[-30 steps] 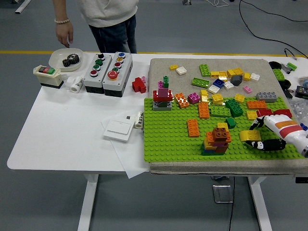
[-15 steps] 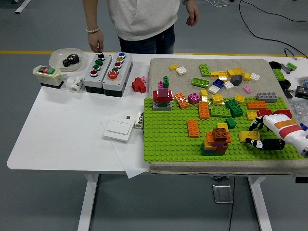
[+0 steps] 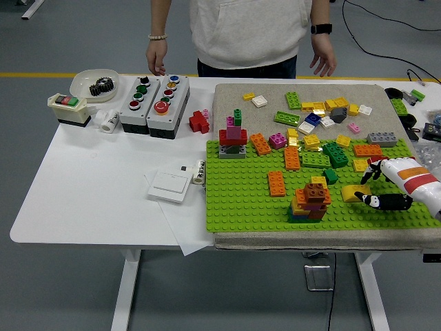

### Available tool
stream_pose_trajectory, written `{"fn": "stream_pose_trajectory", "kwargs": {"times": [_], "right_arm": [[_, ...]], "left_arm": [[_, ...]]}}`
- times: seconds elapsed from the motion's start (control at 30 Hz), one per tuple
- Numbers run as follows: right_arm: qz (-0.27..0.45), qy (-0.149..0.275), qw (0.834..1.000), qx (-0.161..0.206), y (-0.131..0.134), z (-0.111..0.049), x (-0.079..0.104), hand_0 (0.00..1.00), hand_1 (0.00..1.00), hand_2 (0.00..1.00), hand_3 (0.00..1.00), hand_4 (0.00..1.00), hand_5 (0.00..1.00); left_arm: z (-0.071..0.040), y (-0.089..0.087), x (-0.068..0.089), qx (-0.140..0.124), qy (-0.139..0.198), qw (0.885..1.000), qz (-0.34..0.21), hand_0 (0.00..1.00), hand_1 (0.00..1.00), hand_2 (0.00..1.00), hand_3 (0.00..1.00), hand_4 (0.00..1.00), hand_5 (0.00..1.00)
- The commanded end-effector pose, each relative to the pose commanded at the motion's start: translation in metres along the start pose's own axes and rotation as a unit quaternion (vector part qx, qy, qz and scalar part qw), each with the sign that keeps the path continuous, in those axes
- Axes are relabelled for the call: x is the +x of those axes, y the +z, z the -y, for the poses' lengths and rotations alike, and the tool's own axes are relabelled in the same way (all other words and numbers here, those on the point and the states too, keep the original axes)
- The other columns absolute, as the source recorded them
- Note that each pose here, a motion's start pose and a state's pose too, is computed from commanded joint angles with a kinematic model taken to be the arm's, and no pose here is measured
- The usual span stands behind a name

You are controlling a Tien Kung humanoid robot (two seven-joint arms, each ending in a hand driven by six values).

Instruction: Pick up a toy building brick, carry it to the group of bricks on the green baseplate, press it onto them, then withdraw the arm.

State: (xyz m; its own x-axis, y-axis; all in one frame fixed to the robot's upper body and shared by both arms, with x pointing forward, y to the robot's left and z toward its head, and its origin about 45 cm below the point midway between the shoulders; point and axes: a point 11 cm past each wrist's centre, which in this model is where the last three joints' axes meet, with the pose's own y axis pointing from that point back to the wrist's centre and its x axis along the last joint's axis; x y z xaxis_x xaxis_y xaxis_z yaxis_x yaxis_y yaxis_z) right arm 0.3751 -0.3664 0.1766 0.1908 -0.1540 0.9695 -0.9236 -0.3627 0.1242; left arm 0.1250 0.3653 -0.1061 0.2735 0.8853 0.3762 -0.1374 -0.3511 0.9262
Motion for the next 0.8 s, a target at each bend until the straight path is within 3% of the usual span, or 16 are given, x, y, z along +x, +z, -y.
{"fn": "stream_pose_trajectory", "kwargs": {"times": [0.2,0.23,0.4,0.43,0.8], "right_arm": [[-0.004,0.007,1.000,0.006,-0.005,-0.002,0.008,0.417,0.494,0.527,0.489,0.725,0.441],[-0.006,0.004,1.000,0.007,-0.005,-0.002,0.010,0.733,0.708,0.752,0.796,0.888,0.442],[-0.010,-0.010,1.000,0.008,-0.005,-0.003,0.011,0.733,0.708,0.752,0.796,0.888,0.442],[-0.011,-0.015,1.000,0.009,-0.005,-0.003,0.009,0.782,0.750,0.794,0.840,0.965,0.447],[-0.014,-0.039,0.999,0.011,-0.007,-0.001,-0.001,0.823,0.783,0.817,0.865,0.998,0.454]], "left_arm": [[0.000,0.001,0.000,-0.001,0.000,1.000,-0.001,0.756,0.753,0.730,0.585,0.643,0.666],[0.000,0.001,0.000,-0.001,0.000,1.000,-0.001,0.757,0.753,0.730,0.585,0.643,0.665],[0.000,0.002,0.001,-0.002,0.001,1.000,0.000,0.757,0.753,0.730,0.585,0.643,0.665],[0.000,0.002,0.001,-0.002,0.001,1.000,0.001,0.755,0.753,0.730,0.585,0.643,0.665],[0.000,0.001,0.001,-0.002,0.001,1.000,0.000,0.758,0.753,0.728,0.585,0.643,0.666]]}}
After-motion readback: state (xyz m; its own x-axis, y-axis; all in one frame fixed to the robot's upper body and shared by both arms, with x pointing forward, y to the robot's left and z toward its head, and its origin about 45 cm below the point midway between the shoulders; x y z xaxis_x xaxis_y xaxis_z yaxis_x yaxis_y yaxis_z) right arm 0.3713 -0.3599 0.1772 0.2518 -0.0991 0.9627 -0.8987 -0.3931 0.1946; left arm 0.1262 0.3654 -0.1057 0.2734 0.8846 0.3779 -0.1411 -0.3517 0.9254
